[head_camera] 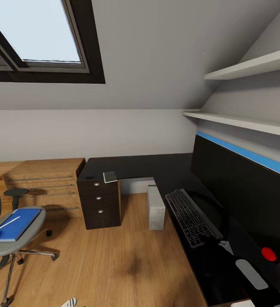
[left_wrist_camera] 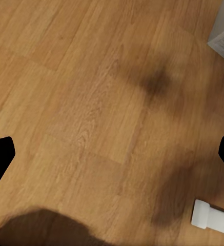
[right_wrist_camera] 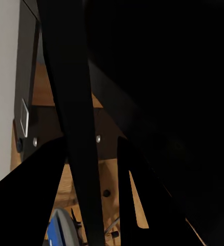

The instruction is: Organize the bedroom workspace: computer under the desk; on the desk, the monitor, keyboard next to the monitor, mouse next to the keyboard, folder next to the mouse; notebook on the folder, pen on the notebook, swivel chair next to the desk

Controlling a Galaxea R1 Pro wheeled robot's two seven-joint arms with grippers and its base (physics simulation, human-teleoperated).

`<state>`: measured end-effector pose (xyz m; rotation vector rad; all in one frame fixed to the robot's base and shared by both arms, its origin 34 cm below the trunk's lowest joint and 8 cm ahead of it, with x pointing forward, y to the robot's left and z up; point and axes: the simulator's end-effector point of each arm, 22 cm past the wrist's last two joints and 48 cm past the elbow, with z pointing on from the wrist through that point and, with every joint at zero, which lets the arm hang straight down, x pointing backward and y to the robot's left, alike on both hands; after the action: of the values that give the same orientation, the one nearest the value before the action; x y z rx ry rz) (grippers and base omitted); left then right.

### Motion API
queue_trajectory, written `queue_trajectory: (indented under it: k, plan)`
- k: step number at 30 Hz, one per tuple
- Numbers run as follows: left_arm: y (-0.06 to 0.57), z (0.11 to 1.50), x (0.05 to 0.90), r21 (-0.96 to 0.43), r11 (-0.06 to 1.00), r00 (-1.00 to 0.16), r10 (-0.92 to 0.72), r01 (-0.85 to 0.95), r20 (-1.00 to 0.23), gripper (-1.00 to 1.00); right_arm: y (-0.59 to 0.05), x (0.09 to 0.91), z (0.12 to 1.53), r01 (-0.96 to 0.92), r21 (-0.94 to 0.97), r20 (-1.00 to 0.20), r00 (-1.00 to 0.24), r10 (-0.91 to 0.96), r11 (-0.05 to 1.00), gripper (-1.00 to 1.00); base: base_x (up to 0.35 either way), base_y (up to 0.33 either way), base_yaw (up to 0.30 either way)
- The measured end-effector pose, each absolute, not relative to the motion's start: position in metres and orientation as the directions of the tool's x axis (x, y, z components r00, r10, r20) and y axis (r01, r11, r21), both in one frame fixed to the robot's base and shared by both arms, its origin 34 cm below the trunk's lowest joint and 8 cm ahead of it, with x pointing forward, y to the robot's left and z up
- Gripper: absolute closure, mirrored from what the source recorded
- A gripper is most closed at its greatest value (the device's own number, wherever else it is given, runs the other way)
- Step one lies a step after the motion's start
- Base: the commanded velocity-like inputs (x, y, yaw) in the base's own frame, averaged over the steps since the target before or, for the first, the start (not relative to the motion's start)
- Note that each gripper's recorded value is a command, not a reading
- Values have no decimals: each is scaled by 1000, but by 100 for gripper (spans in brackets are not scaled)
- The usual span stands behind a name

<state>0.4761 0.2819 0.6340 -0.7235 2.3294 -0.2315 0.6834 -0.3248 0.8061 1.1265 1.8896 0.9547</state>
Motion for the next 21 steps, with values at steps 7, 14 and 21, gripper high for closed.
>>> queue_trajectory:
  k: [7, 14, 21]
  plan:
    - [282, 634, 476, -347, 830, -616, -557, -437, -557, -100, -327, 679, 799, 391, 859, -193, -348, 917, 330, 100, 0, 0, 0]
    - [282, 634, 476, -348, 830, -616, -557, -437, -557, -100, -327, 679, 799, 393, 861, -189, -346, 919, 325, 100, 0, 0, 0]
    - [282, 634, 476, -348, 830, -616, -557, -437, -557, -100, -327, 679, 799, 393, 861, -189, -346, 919, 324, 100, 0, 0, 0]
